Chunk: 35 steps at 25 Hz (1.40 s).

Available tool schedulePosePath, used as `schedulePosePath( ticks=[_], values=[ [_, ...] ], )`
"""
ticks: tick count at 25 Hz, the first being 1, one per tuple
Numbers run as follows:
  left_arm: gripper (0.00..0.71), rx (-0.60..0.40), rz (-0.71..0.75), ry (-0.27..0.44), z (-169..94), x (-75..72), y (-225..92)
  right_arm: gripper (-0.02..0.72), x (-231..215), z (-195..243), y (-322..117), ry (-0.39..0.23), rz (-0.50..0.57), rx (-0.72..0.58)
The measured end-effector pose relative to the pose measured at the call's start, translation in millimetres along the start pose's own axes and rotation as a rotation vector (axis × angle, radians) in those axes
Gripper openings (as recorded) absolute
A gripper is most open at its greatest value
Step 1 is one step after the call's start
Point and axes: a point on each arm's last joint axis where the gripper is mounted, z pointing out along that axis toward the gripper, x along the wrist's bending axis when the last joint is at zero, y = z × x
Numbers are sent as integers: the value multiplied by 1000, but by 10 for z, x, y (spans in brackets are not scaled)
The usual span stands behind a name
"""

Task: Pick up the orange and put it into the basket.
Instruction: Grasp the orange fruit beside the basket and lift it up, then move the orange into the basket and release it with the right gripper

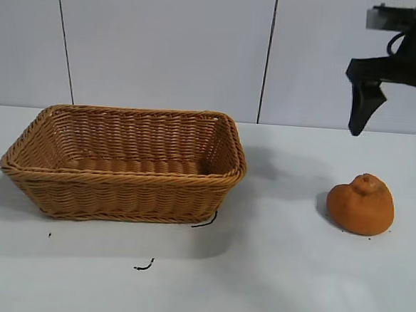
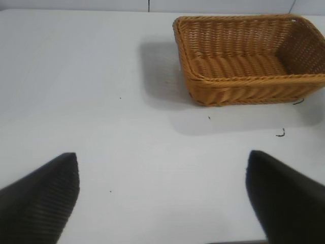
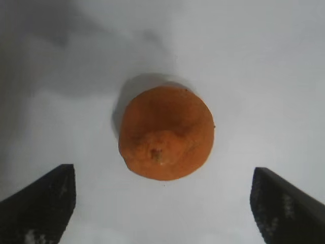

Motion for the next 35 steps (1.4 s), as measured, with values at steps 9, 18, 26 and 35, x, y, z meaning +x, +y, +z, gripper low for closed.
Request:
schedulePosePath(
  ticks=[9,18,26,35],
  values=[
    [639,0,0,0,0,0,0,589,-21,218,13,-15,10,34],
    [639,-1,0,0,0,0,1,82,-13,65,23,-14,-6,1],
    [639,-1,0,0,0,0,1,75,29,-808,-50,11,-27,-211],
    [639,-1,0,0,0,0,1,73,73,-1381,-28,35,-34,-341]
  ],
)
